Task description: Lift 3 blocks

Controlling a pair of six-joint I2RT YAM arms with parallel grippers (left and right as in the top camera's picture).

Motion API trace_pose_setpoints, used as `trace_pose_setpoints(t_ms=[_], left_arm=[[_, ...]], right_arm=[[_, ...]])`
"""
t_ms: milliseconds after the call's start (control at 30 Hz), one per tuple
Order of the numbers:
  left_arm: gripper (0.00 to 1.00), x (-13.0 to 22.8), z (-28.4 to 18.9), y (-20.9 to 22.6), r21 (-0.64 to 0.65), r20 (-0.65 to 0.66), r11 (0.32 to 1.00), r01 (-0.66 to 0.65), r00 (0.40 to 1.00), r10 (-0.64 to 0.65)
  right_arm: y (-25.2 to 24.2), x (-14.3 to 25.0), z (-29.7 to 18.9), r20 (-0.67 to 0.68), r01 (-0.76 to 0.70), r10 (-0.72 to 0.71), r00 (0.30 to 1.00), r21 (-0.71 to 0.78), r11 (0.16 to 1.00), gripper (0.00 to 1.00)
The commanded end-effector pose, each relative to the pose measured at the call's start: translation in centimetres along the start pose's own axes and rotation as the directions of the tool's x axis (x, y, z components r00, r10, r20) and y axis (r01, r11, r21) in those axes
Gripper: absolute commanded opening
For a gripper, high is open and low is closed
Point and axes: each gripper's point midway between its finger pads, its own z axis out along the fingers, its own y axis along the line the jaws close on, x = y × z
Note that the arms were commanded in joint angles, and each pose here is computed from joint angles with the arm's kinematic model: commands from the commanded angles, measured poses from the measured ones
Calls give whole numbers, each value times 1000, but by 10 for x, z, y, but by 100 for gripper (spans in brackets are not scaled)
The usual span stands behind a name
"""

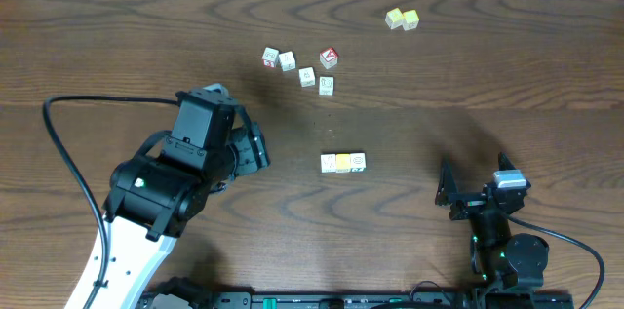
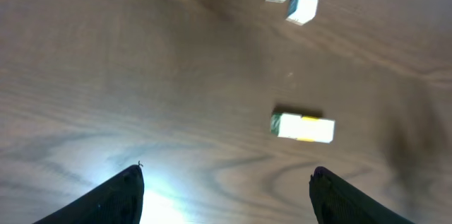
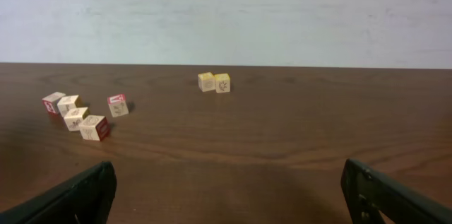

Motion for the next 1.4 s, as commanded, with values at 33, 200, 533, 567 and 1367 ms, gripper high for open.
trace_pose_setpoints(t_ms=[33, 200, 533, 567, 1367], left_arm=[[76, -5, -22, 12, 4, 88, 997, -80, 993, 79], [76, 20, -15, 55, -37, 125, 996, -84, 988, 88], [75, 18, -12, 61, 56, 556, 944, -324, 796, 240], [75, 17, -14, 61, 51, 588, 939, -341, 770, 248], [76, 11, 12, 64, -111, 822, 837, -535, 425, 380]], right_arm=[[-3, 0, 0, 1, 7, -7, 1000, 13, 1000, 99], [-3, 0, 0, 1, 7, -7, 1000, 13, 1000, 99], [-3, 0, 0, 1, 7, -7, 1000, 13, 1000, 99], [-3, 0, 0, 1, 7, -7, 1000, 13, 1000, 99], [-3, 0, 0, 1, 7, -7, 1000, 13, 1000, 99]])
